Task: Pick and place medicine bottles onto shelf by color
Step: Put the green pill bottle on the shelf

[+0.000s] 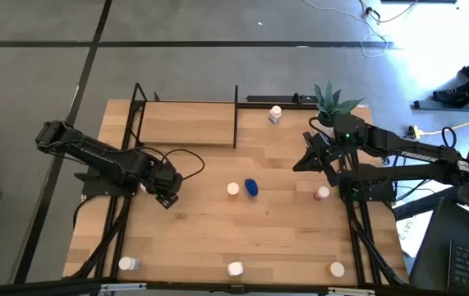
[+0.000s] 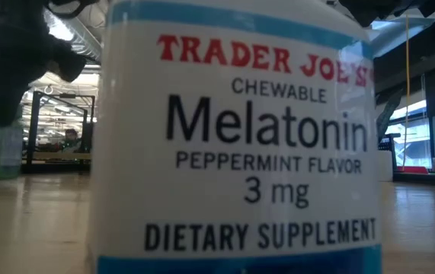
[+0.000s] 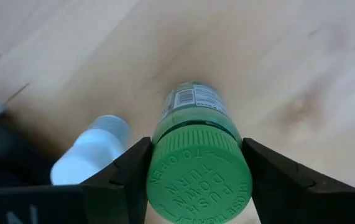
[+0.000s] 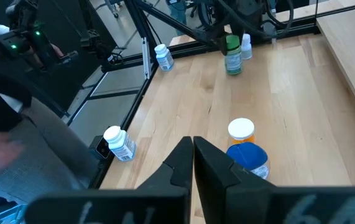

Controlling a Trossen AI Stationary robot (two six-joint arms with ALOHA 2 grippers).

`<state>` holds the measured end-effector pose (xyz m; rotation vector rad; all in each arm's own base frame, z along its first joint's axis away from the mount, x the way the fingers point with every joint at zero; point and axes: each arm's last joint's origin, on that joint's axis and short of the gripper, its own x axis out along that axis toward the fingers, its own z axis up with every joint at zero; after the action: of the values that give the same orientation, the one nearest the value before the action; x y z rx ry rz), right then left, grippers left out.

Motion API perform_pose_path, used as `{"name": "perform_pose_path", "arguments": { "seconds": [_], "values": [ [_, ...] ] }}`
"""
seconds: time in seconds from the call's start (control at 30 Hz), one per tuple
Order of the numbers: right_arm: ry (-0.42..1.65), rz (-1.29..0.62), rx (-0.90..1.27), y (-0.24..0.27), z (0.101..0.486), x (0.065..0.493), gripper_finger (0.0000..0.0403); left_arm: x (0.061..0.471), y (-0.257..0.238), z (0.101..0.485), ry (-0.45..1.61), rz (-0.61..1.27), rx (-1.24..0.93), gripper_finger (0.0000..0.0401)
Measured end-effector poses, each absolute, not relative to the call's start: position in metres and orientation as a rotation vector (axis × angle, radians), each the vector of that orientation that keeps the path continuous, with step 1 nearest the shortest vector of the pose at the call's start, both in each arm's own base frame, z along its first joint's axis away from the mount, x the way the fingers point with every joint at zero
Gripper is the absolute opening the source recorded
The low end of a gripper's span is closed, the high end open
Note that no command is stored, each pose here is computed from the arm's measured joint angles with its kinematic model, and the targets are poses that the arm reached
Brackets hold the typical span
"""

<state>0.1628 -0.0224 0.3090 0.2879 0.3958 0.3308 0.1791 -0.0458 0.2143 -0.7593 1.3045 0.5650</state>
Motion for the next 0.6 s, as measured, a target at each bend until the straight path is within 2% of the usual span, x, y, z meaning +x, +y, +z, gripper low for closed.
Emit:
{"name": "perform_pose_path", "arguments": {
  "seconds": [0.23, 0.6],
  "values": [
    [0.396, 0.331, 0.288, -0.022, 0.309, 0.163, 0.0017, 0.192, -0.044, 0.247, 1.211, 0.528, -0.816, 0.0201],
    [0.395, 0.331, 0.284, -0.022, 0.309, 0.163, 0.0017, 0.195, -0.009, 0.318, 1.097, 0.606, -0.845, 0.0201]
  ]
}}
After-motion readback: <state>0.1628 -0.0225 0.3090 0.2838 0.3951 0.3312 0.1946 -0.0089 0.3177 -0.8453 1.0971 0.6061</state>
